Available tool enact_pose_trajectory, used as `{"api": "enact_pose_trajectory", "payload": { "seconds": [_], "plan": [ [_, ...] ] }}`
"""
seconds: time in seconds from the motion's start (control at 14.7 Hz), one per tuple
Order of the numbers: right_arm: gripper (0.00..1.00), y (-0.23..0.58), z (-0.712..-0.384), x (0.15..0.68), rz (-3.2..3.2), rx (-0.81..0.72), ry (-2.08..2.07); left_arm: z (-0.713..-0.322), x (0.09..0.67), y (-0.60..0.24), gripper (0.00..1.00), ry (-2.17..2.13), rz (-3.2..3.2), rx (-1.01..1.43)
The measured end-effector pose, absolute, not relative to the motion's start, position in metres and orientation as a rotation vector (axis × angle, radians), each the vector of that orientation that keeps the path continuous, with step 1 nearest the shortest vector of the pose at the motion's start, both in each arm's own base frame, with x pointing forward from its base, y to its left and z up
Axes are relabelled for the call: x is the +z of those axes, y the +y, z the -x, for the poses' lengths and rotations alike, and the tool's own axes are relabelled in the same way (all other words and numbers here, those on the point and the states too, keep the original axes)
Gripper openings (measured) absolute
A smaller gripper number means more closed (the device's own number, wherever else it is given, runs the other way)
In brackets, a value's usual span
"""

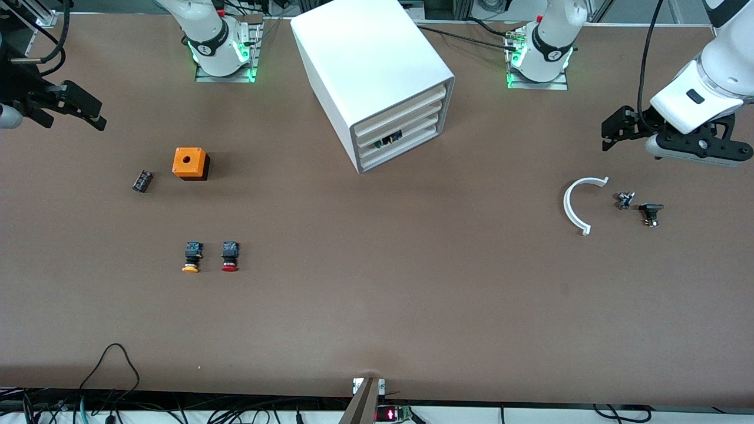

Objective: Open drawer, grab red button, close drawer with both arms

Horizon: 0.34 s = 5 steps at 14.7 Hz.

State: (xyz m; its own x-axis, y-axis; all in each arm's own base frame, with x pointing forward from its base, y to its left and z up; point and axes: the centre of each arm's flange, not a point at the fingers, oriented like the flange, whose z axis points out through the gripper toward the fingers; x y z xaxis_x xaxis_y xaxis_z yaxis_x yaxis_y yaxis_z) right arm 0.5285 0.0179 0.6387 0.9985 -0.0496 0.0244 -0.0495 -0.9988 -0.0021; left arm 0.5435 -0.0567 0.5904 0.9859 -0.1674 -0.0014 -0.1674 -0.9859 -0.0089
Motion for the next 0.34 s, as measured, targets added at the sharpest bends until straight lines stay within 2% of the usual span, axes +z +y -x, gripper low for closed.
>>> {"api": "enact_pose_trajectory", "payload": {
  "seconds": [0.34],
  "plan": [
    [1.0,0.0182,-0.5285,0.6387,3.139,-0.038,0.077,-0.5457,0.5843,-0.0524,1.0,0.237,3.124,0.022]
  ]
}}
